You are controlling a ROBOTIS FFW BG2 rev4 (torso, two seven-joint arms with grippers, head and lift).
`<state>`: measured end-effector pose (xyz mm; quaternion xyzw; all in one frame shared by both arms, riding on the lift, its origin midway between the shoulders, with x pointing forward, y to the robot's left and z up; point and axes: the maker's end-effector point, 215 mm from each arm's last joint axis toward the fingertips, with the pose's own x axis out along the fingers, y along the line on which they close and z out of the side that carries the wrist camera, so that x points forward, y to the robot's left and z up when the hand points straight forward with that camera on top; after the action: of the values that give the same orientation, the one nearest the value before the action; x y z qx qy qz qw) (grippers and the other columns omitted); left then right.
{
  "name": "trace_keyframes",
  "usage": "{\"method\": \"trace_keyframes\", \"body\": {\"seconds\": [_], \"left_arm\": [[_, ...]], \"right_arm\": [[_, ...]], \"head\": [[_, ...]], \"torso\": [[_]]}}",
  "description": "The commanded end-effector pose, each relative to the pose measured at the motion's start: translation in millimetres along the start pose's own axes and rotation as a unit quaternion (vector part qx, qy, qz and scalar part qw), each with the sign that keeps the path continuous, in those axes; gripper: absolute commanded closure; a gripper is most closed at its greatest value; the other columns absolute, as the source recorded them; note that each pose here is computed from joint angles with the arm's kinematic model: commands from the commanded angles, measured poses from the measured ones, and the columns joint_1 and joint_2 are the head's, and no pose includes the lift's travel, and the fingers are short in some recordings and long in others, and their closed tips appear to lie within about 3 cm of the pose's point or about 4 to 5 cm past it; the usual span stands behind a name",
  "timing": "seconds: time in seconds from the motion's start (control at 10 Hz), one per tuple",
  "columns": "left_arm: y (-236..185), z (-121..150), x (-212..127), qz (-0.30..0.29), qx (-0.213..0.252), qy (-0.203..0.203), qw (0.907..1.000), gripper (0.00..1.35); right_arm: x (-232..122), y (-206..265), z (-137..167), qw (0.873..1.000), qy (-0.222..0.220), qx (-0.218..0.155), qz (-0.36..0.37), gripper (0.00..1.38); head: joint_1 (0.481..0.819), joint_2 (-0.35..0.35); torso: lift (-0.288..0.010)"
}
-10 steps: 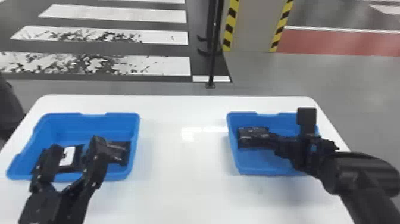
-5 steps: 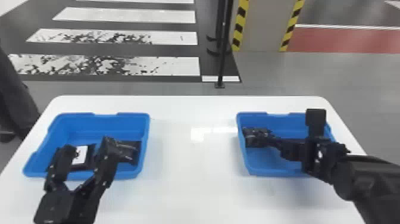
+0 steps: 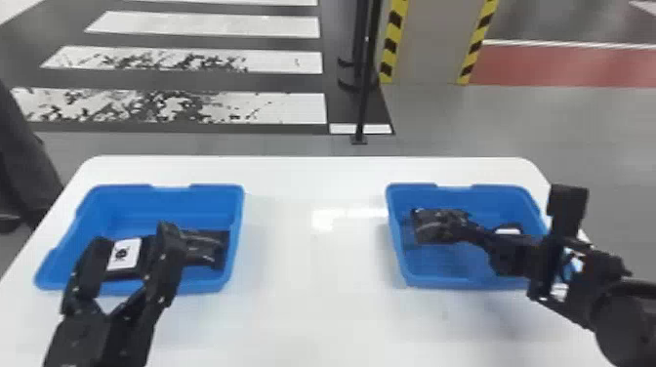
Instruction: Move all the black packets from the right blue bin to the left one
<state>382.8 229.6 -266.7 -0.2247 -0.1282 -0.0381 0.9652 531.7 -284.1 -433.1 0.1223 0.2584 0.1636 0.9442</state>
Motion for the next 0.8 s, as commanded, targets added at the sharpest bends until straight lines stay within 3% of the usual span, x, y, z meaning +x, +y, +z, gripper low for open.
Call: {"method": "trace_keyframes", "body": {"seconds": [0.0,0.2,0.4,0.6,0.7], "left_arm": [[1,2,1,0.002,0.000,-0.003,1.0000,0.09],[20,16,1,0.033,0.015,-0.023,0.9991,0.09],[32,9,18,0.038,0.002,-0.003,0.9993,0.10],[17,-20,40,0.013,-0.099,0.058,0.9933,0.11],[7,-12,51,-0.009,-0.120,0.054,0.9913,0.10]], "right_arm": [[-13,26,28,0.999,-0.033,-0.003,0.026,1.18],[-21,83,64,0.992,-0.069,-0.008,0.106,1.18],[-33,168,83,0.975,-0.083,-0.002,0.207,1.18],[-39,236,84,0.953,-0.071,0.007,0.294,1.18],[-42,256,82,0.946,-0.066,0.012,0.317,1.18]], "head": [[0.695,-0.066],[0.695,-0.025],[0.695,0.041],[0.695,0.134],[0.695,0.157]], "torso": [[-0.140],[-0.140],[-0.140],[-0.140],[-0.140]]}}
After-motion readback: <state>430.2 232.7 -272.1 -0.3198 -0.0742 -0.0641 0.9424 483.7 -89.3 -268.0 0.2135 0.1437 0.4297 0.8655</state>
